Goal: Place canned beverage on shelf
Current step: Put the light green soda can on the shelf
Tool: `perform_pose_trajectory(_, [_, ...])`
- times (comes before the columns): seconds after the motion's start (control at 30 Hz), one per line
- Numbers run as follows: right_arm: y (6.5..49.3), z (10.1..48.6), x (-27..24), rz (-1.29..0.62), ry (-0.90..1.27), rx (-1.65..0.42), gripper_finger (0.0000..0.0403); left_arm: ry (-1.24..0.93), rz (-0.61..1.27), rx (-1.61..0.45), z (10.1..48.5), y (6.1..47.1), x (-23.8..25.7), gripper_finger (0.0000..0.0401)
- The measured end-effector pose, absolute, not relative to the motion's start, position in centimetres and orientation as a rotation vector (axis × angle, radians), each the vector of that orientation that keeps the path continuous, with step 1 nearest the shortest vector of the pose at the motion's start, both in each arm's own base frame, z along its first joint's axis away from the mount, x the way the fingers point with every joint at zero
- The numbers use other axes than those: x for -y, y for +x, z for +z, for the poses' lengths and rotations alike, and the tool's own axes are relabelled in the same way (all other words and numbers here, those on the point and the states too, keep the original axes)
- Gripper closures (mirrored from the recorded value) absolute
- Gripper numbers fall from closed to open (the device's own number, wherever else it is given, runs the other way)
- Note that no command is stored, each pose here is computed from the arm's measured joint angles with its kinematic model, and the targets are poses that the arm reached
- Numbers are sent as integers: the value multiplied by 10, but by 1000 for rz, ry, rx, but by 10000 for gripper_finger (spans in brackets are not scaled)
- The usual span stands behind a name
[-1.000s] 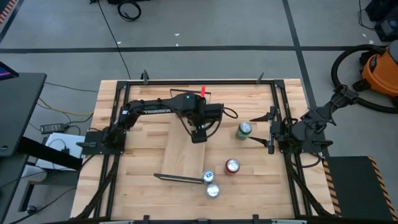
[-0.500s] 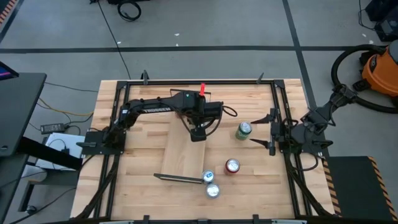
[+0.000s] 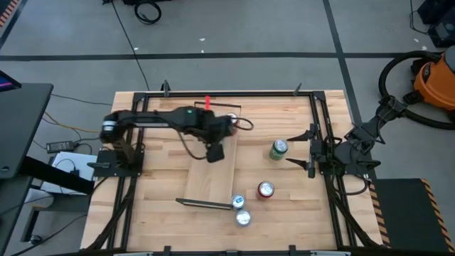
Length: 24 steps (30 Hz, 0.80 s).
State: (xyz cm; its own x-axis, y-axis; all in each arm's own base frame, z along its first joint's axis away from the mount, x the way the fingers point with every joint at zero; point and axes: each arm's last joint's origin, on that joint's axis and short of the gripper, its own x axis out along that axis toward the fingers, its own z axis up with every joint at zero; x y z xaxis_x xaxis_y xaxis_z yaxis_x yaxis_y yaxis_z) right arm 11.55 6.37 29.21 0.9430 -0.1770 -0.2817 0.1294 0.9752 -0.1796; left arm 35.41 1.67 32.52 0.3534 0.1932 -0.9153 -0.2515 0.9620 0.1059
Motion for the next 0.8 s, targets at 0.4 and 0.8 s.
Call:
perform_pose_trajectory(0.4, [117,293,-62,-169,-165,-292,69,-252,349,-1158,288,305,-49,91])
perform_pose_trajectory(0.8, [117,292,-62,-170,-173,-300,69,-330,317,-1158,281,301,-72,91])
